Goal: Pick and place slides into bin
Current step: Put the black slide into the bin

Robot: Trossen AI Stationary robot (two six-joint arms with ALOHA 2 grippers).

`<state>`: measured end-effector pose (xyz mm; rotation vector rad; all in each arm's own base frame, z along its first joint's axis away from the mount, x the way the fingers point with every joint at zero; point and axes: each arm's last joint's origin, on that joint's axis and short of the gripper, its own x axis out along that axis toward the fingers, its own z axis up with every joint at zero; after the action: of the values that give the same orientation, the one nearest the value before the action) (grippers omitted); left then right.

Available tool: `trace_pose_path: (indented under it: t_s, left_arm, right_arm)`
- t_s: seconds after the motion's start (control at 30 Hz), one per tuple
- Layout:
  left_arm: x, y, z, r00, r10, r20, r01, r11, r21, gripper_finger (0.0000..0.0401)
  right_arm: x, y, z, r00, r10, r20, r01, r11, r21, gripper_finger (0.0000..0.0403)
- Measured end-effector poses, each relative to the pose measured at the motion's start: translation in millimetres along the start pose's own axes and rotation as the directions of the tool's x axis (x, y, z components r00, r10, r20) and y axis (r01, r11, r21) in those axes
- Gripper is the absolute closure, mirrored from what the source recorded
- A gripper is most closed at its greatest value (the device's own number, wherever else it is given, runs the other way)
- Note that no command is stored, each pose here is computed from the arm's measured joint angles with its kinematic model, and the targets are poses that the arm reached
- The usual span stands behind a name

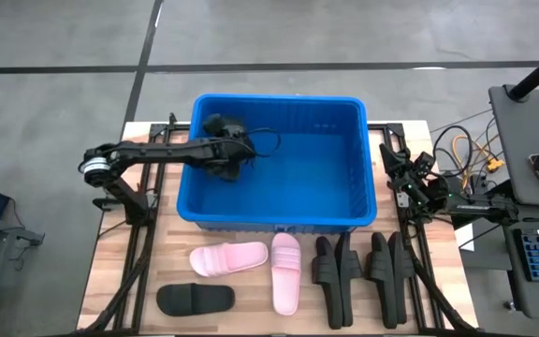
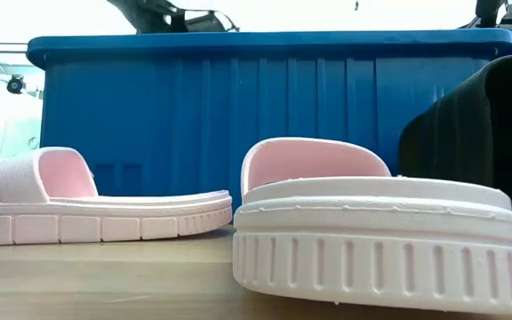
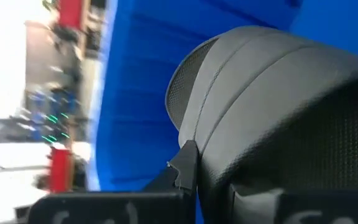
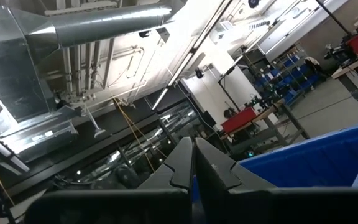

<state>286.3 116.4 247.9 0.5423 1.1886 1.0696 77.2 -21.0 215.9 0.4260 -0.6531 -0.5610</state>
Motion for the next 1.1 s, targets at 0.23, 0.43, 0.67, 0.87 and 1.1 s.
trace_pose_path:
  t_s: [0.23,0.43,0.67,0.87,1.1]
  left_arm:
    - [25.0,-7.1,-19.9,0.996,-0.046,-0.073,0.040,0.996,-0.082,0.0401]
    - [32.2,-11.5,-29.3,0.993,-0.044,-0.105,0.043,0.999,-0.008,0.0401]
    - [40.7,-16.5,-34.9,0.995,-0.032,-0.096,0.031,0.999,-0.014,0.0401]
    - [49.3,-25.0,-41.3,0.997,-0.040,-0.064,0.041,0.999,0.018,0.0401]
    - [59.5,-22.2,-47.6,0.996,-0.025,-0.087,0.024,1.000,-0.011,0.0401]
  right_arm:
    - [0.0,0.0,0.0,1.000,0.000,0.000,0.000,1.000,0.000,0.0394]
    - [0.0,0.0,0.0,1.000,0.000,0.000,0.000,1.000,0.000,0.0394]
    - [0.0,0.0,0.0,1.000,0.000,0.000,0.000,1.000,-0.002,0.0394]
    - [0.0,-0.1,-0.3,1.000,-0.001,-0.003,0.001,1.000,-0.005,0.0394]
    - [0.0,-0.2,-0.7,1.000,-0.002,-0.006,0.002,1.000,-0.007,0.0394]
